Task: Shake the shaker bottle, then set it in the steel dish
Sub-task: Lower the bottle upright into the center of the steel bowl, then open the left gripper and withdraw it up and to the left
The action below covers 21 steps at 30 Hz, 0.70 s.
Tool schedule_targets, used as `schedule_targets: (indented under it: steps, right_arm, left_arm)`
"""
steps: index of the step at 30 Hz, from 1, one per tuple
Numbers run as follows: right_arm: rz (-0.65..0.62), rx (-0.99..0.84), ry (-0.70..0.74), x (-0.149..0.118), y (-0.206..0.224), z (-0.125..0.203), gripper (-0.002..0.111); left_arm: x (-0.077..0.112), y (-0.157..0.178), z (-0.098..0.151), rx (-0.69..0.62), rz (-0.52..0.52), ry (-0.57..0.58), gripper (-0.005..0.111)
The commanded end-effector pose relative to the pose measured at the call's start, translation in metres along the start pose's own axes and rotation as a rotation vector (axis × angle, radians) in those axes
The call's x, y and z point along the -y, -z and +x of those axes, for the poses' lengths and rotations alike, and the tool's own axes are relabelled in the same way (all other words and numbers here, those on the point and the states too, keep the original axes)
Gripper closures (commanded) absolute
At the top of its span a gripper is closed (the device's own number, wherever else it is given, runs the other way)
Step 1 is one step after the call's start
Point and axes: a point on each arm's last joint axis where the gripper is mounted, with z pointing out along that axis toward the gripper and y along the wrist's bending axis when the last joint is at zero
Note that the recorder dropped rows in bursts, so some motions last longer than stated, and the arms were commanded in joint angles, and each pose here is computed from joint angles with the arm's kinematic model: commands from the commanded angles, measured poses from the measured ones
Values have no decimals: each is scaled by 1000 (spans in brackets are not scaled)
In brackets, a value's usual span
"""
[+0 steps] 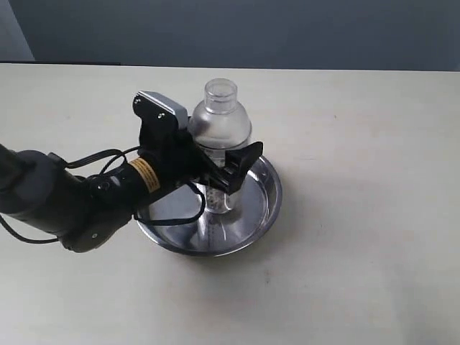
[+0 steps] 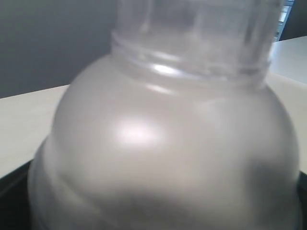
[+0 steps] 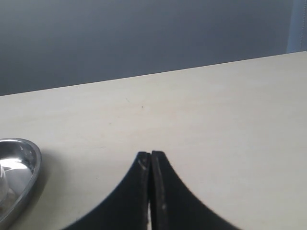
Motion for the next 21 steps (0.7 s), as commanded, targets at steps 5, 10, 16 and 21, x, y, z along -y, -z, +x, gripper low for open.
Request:
schedule_targets:
  steps: [5,10,16,21]
  right_arm:
    - [-2,10,6,0,0,-1,109]
    - [-2,10,6,0,0,-1,109]
    - [-2,10,6,0,0,-1,109]
    - [-2,10,6,0,0,-1,109]
  left_arm:
    - [-1,24,-14,71,-44,23,1]
    - [4,26,-22,101,2,30,1]
    - [9,28,-32,129,40,9,1]
    - [11,34,-53,200,24,-47,1]
